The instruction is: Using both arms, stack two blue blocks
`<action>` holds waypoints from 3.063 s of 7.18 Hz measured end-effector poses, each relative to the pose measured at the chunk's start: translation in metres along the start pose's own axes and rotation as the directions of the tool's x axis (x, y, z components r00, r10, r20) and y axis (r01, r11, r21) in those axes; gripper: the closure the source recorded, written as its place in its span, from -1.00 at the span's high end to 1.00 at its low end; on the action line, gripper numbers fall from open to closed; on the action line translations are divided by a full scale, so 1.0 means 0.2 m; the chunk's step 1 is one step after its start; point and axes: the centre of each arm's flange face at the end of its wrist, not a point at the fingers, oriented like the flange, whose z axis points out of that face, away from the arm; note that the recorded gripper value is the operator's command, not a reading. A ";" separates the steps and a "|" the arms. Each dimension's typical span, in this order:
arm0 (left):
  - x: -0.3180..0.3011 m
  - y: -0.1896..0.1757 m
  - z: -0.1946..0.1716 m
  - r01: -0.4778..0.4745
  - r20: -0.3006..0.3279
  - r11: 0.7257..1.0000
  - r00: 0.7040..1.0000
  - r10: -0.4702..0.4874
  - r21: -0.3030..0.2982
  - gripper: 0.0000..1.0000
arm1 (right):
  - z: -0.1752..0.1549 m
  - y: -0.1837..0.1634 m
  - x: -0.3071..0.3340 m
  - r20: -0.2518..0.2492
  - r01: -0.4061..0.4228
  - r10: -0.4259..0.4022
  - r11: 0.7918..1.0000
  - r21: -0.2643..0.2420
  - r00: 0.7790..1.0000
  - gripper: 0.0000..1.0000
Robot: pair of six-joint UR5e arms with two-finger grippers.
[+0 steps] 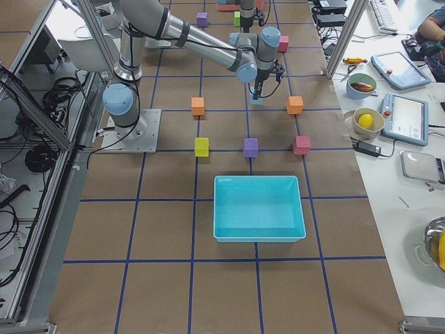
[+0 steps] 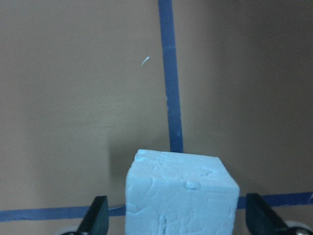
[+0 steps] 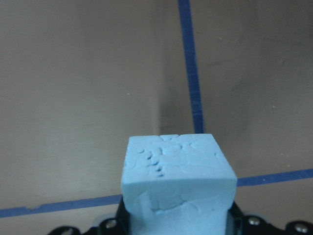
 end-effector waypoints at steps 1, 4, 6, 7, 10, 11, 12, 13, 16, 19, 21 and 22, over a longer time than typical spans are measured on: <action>0.00 0.00 0.00 -0.002 0.001 1.000 1.000 0.002 -0.001 0.05 | -0.03 -0.01 -0.17 0.013 0.018 -0.018 1.000 0.020 1.000 -1.00; 0.00 0.00 -0.01 -0.005 0.000 1.000 1.000 0.005 0.004 -0.35 | 0.04 0.00 -0.72 0.020 0.115 -0.116 0.992 0.054 0.993 -1.00; 0.00 -0.01 -0.02 -0.004 -0.001 1.000 1.000 0.004 0.008 -0.69 | 0.12 0.00 -0.88 0.021 0.135 -0.136 0.990 0.047 0.990 -1.00; 0.00 -0.01 -0.03 -0.001 -0.002 1.000 1.000 0.002 0.014 -1.00 | 0.14 0.01 -0.90 0.015 0.141 -0.141 0.989 0.041 0.990 -1.00; 0.03 -0.02 -0.18 -0.006 -0.010 0.999 1.000 0.006 0.052 -1.00 | 0.21 0.03 -0.90 0.000 0.140 -0.140 0.990 0.015 0.990 -1.00; 0.04 -0.05 -0.27 -0.008 -0.011 0.999 1.000 0.009 0.049 -1.00 | 0.24 0.05 -0.89 0.001 0.137 -0.137 0.991 0.001 0.991 -0.76; 0.04 -0.08 -0.36 -0.008 -0.012 0.999 1.000 0.009 0.040 -1.00 | 0.27 0.06 -0.89 0.002 0.135 -0.135 0.991 -0.011 0.991 -0.41; 0.03 -0.11 -0.42 -0.008 -0.014 0.999 1.000 0.008 0.034 -1.00 | 0.28 0.07 -0.89 0.003 0.134 -0.134 0.991 -0.016 0.991 0.47; 0.03 -0.17 -0.52 0.000 -0.017 0.999 1.000 0.001 0.045 -1.00 | 0.27 0.06 -0.89 0.002 0.139 -0.139 0.990 -0.007 0.990 1.00; 0.04 -0.21 -0.58 0.012 -0.022 0.999 1.000 -0.011 0.046 -1.00 | 0.14 0.02 -0.84 0.012 0.126 -0.126 0.992 0.021 0.992 1.00; 0.07 -0.26 -0.63 0.053 -0.069 0.998 0.996 -0.050 0.045 -1.00 | -0.16 -0.07 -0.58 0.019 0.056 -0.056 0.998 0.038 0.998 1.00; 0.11 -0.28 -0.65 0.068 -0.084 0.997 0.994 -0.064 0.045 -1.00 | -0.33 -0.09 -0.38 0.014 0.018 -0.019 1.000 0.025 1.000 1.00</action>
